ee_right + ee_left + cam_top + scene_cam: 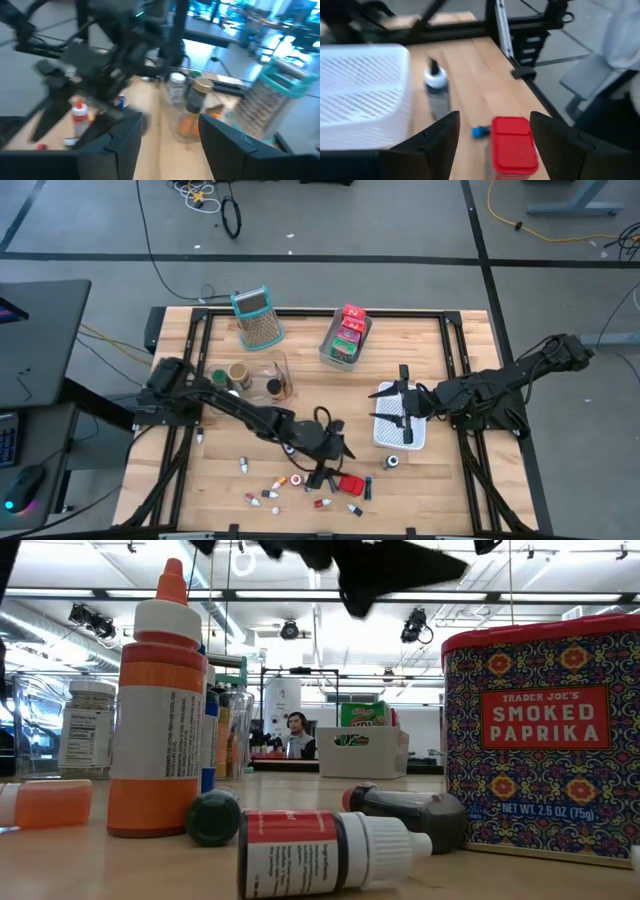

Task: Pick & Place Kitchen Items
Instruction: Put the red seasoning can into the transparent bin

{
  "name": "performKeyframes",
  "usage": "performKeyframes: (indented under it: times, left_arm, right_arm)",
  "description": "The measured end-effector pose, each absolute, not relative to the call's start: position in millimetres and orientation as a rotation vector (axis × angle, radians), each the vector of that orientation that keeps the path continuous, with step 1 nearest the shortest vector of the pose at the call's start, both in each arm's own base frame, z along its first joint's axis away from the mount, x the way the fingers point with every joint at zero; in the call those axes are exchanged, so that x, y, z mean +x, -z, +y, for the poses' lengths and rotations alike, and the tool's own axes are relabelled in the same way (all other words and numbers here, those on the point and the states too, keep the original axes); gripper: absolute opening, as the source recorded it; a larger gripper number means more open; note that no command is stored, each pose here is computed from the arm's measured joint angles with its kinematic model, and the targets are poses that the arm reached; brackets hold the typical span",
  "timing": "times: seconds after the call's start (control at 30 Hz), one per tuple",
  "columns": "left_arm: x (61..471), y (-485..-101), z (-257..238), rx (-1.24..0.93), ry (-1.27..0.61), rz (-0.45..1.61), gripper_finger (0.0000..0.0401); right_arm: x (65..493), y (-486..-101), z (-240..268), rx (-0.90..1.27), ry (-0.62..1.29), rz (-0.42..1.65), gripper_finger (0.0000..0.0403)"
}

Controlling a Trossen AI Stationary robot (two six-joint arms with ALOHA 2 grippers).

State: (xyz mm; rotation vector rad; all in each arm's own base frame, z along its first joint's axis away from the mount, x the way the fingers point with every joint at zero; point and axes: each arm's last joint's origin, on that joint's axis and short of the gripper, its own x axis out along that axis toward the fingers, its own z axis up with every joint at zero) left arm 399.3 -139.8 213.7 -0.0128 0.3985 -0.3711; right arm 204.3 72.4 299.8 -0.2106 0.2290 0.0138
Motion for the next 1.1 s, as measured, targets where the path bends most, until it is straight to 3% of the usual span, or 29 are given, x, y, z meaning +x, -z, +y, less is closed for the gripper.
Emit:
performKeyframes:
  times: [0.57,0.77,1.1]
  left_arm:
    - [404,-185,-152,0.005,0.455,0.442,0.0303]
    - [409,-156,-157,-0.004,0.406,0.473,0.0304]
    - [410,-157,-167,0.001,0.386,0.401,0.0304]
  right_arm:
    - [205,-299,66,-0.224,0.111,0.245,0.0203]
    - [206,-299,64,-0.195,0.120,0.246,0.0203]
    - [203,-288,63,-0.104,0.138,0.339,0.0203]
